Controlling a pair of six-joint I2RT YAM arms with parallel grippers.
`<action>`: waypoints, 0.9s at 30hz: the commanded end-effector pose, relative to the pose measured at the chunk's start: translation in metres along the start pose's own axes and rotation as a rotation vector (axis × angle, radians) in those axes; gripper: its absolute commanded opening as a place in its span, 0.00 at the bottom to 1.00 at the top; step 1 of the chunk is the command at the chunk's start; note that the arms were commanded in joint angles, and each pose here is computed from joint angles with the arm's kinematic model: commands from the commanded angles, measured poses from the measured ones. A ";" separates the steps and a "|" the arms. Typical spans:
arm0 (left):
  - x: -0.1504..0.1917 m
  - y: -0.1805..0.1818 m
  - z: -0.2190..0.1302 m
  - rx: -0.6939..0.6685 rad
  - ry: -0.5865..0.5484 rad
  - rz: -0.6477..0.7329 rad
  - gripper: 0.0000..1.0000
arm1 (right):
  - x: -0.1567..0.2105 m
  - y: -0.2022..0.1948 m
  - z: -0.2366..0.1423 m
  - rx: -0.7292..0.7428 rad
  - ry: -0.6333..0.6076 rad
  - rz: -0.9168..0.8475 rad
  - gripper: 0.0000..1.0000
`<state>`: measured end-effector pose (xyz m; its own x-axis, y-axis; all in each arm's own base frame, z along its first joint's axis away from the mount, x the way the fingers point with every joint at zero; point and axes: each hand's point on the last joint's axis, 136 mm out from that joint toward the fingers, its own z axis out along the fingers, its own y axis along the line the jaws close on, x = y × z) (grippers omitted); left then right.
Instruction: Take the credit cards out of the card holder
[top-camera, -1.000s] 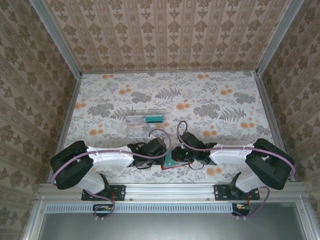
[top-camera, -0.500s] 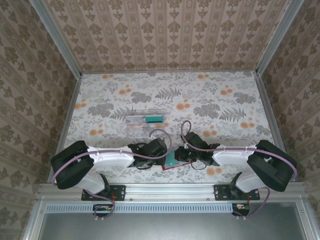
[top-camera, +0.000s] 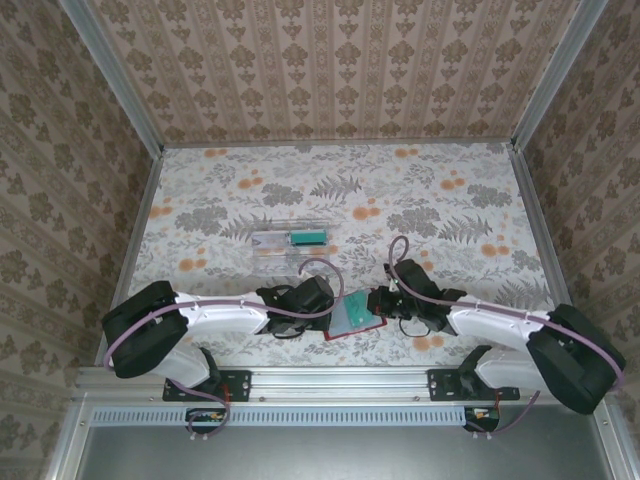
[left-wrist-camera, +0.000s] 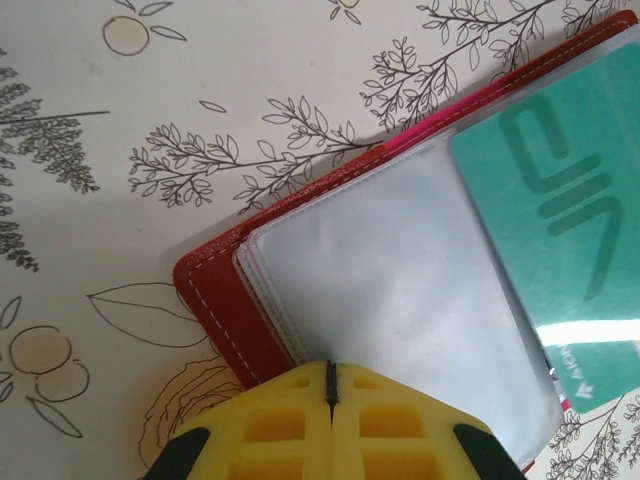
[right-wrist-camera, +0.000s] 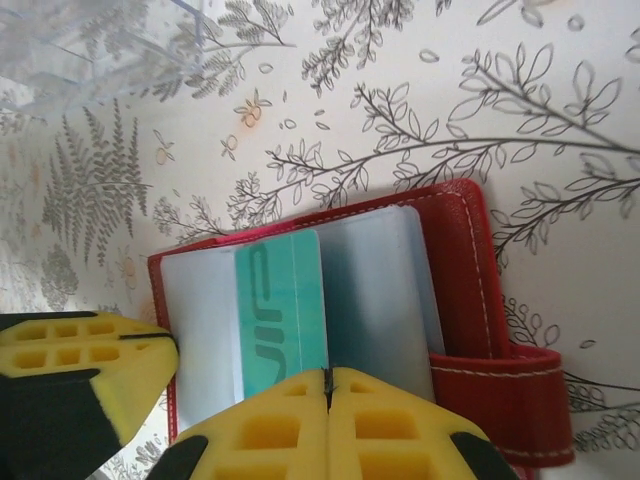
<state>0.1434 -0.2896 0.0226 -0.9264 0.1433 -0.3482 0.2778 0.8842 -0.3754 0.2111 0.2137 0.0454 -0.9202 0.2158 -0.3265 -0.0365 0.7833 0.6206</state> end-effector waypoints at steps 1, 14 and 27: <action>0.019 0.022 0.000 -0.097 0.068 0.019 0.00 | 0.007 -0.004 -0.010 -0.009 0.024 -0.026 0.00; -0.007 -0.001 -0.023 -0.029 -0.018 0.024 0.21 | 0.002 0.019 -0.045 -0.110 -0.029 -0.118 0.00; -0.067 0.033 -0.159 -0.027 -0.458 -0.049 1.00 | -0.043 0.090 -0.077 -0.152 -0.145 -0.496 0.00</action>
<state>0.1666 -0.2396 0.1583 -0.7854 -0.0683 -0.6152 0.2781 0.8490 -0.4493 0.2110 0.2227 0.1506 -0.7915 0.0240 -0.6107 -0.4078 0.7235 0.5570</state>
